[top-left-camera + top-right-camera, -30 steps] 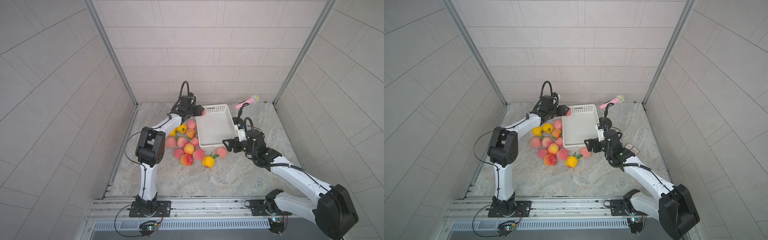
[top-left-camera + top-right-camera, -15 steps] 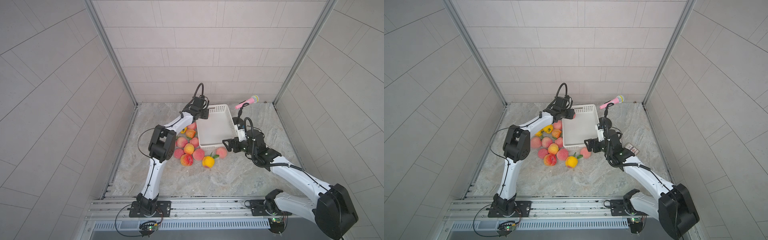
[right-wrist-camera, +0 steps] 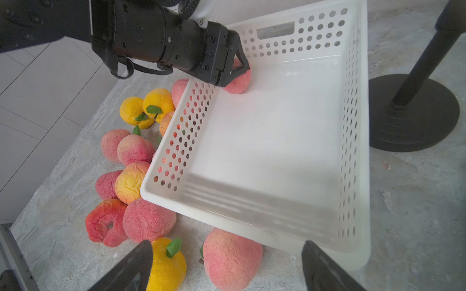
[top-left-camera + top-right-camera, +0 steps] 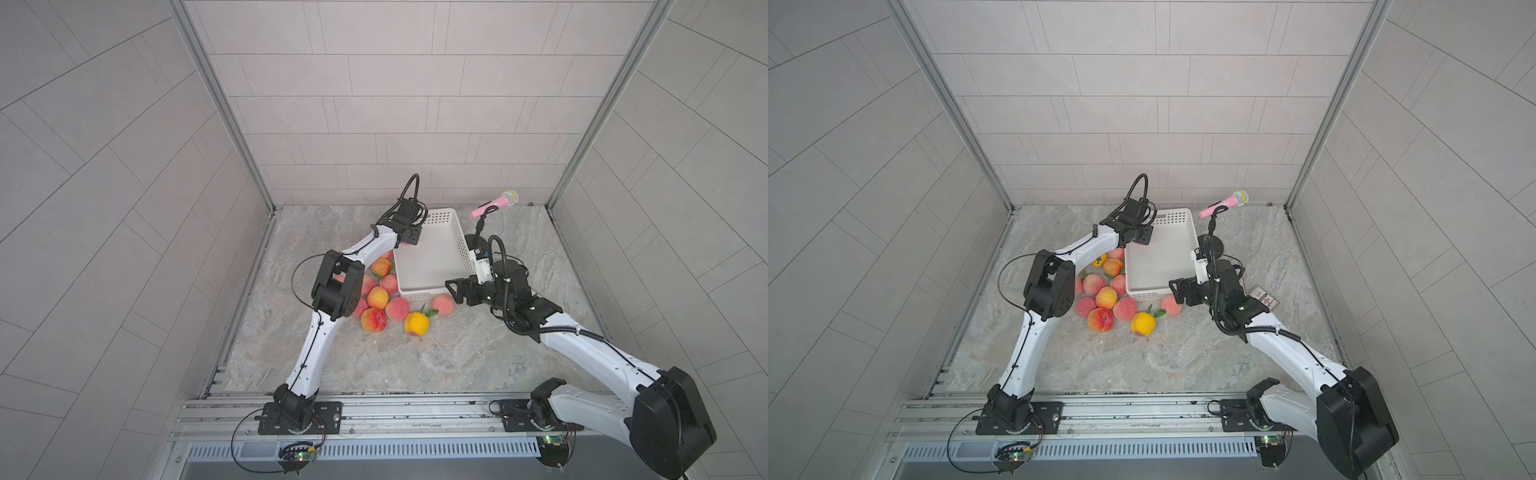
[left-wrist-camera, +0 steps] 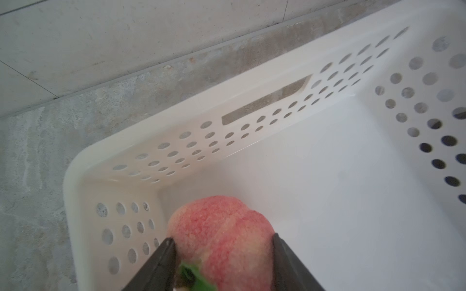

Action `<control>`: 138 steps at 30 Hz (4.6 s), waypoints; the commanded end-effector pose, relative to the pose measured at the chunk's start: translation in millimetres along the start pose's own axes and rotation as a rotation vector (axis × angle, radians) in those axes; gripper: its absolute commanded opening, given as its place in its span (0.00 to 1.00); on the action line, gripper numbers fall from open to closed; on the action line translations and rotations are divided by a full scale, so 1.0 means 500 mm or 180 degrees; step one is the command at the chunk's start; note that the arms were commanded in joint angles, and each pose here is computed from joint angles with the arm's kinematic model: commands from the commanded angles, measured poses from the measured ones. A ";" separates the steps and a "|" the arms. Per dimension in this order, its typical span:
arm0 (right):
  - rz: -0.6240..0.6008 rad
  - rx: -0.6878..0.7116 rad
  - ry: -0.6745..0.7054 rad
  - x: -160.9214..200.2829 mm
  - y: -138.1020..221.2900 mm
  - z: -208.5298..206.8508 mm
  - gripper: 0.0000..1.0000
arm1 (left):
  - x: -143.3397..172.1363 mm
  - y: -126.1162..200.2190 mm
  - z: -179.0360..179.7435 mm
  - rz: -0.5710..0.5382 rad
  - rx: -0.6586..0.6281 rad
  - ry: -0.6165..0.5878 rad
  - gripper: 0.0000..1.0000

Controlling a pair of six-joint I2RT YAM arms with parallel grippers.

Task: Put the peaches into the basket
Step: Place the peach in the basket, then pick up the peach from the center of the board, then place the peach in the basket.

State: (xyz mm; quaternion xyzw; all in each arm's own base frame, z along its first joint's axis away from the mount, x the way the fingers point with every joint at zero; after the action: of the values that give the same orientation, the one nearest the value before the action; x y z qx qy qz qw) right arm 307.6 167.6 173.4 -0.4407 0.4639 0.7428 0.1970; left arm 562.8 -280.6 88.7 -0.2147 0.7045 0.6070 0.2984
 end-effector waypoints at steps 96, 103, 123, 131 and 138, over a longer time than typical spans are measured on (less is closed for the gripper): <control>0.1026 0.0544 0.0260 -0.004 0.003 0.001 0.60 | 0.079 0.431 0.211 -0.0042 0.0577 0.0960 0.88; 0.1207 0.0882 0.0397 -0.034 -0.066 -0.049 0.60 | 0.074 0.441 0.224 -0.0106 0.0528 0.0967 0.88; 0.1666 0.1436 0.0400 0.023 -0.194 -0.137 0.62 | 0.074 0.434 0.225 -0.0052 0.0586 0.1076 0.89; 0.1706 0.1392 0.0350 0.044 -0.213 -0.136 0.62 | 0.073 0.432 0.225 -0.0040 0.0611 0.1089 0.89; 0.1752 0.1353 0.0320 0.061 -0.231 -0.136 0.63 | 0.074 0.431 0.225 -0.0039 0.0614 0.1090 0.89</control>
State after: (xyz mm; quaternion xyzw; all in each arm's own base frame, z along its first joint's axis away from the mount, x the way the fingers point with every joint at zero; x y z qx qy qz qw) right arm 402.8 162.1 80.8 -0.2927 0.7174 0.6302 0.0495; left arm 409.5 -132.0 205.0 -0.2862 0.7983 0.4927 0.1950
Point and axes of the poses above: each gripper's point midway between its finger pads, its own y axis back along the fingers, its own z axis along the line the jaws close on, x = y × z, the point moved 1 cm from there along y, back along the fingers, and after that the axes turned 12 degrees about y, right-handed, at the moved point
